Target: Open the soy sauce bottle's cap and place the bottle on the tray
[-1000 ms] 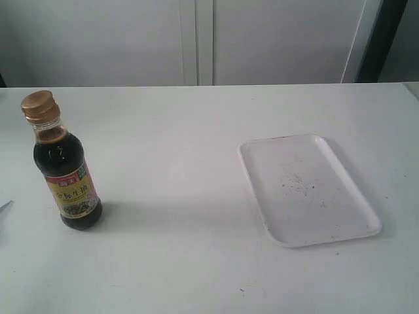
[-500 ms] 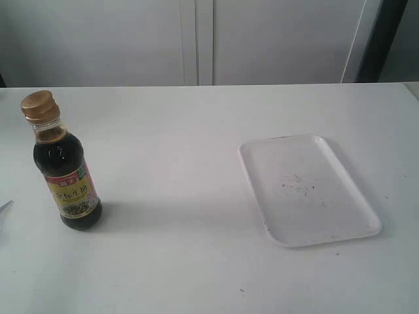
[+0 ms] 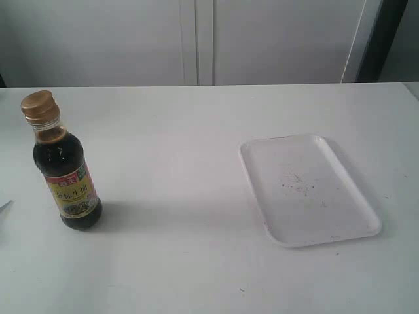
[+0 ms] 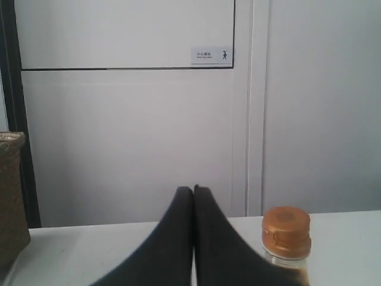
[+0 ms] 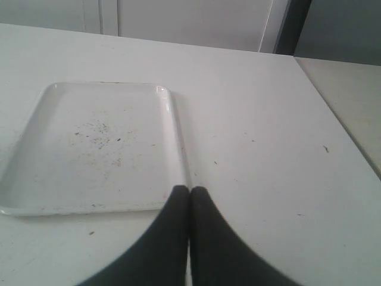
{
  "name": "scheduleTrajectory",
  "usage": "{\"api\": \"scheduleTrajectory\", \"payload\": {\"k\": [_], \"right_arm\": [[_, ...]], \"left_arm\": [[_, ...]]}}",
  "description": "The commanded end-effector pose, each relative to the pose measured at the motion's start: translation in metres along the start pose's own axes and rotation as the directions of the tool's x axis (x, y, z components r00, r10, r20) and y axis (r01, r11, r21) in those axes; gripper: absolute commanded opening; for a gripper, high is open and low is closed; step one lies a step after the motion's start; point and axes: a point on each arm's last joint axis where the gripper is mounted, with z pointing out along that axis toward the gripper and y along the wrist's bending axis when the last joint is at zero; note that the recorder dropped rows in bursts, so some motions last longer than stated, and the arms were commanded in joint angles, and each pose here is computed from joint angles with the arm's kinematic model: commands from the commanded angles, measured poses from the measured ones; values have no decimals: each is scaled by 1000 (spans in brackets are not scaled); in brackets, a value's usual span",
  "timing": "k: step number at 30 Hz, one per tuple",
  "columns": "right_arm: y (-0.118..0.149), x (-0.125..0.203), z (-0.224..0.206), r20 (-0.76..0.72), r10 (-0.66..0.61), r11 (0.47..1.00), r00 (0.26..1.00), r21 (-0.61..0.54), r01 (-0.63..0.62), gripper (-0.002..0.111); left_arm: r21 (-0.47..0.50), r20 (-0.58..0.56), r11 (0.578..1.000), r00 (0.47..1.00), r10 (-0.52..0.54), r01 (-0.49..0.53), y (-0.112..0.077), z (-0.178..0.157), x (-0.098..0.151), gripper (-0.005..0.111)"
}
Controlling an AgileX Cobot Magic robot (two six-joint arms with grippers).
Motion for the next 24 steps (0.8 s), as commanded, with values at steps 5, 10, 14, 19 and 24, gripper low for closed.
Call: {"api": "scheduleTrajectory", "payload": {"k": [5,10,14,19,24], "right_arm": [[0,0,0,8,-4,1000,1000,-4,4,0],[0,0,0,8,-4,1000,1000,-4,4,0],[0,0,0,8,-4,1000,1000,-4,4,0],[0,0,0,8,-1,1000,1000,-4,1,0],[0,0,0,8,15,1000,1000,-5,-15,0]], "left_arm": [[72,-40,997,999,13,-10,-7,50,-14,1],[154,-25,988,999,21,-17,-14,78,-11,28],[225,34,974,999,32,-38,-20,95,-13,60],[270,33,963,999,-10,1,-24,114,-7,93],[290,-24,957,1000,10,-3,-26,131,4,105]]}}
